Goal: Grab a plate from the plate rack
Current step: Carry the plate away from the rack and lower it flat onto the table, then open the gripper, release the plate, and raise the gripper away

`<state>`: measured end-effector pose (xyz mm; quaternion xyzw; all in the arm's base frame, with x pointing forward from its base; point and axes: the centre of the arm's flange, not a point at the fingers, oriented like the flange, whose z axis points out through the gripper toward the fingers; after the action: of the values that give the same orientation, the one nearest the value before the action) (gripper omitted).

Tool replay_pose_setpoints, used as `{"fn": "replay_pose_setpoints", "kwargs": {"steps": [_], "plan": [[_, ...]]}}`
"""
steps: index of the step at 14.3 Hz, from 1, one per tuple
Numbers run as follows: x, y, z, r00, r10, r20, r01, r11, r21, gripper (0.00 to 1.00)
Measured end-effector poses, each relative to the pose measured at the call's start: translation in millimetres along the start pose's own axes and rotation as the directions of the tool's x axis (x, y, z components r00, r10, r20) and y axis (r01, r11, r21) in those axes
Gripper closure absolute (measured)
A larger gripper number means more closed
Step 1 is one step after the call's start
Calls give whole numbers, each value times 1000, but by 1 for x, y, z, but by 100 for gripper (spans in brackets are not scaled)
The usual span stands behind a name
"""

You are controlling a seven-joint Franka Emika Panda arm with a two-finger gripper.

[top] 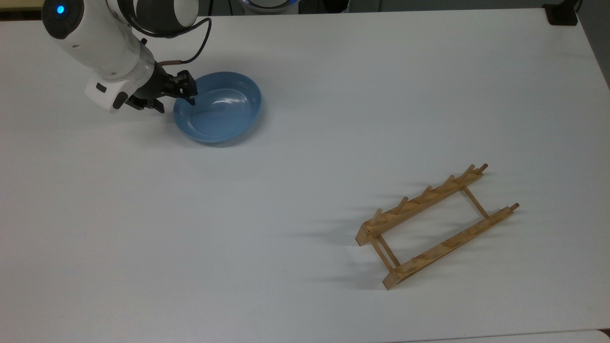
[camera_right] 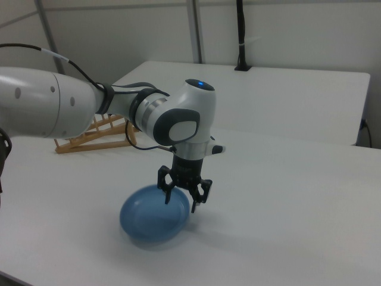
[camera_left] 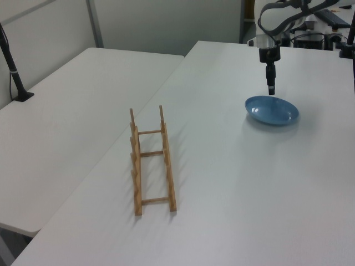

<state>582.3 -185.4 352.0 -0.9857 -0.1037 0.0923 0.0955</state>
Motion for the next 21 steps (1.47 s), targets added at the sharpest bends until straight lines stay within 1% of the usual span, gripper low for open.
{"fn": "replay_pose_setpoints", "kwargs": {"steps": [2, 3, 5, 7, 8, 9, 10, 13, 17, 19, 21], "plan": [[1, 0, -10, 1000, -1, -17, 1, 1000, -10, 6], [1, -1, -21, 999, 0, -34, 0, 1000, -21, 0], [0, -6, -49, 996, 32, -80, -36, 998, -45, 0], [-4, -13, -83, 984, 110, -137, -119, 991, -62, 0], [-5, -18, -98, 974, 160, -160, -171, 983, -62, 0], [-6, -31, -119, 958, 225, -179, -238, 970, -55, 0], [-5, -41, -130, 947, 262, -187, -275, 960, -49, 0], [-7, -78, -164, 898, 375, -228, -392, 920, -30, 0], [-26, -136, -215, 832, 468, -299, -490, 872, 1, 0], [-36, -161, -233, 818, 475, -325, -503, 864, -3, 0], [-40, -178, -242, 810, 472, -349, -513, 858, -30, 0]]}}
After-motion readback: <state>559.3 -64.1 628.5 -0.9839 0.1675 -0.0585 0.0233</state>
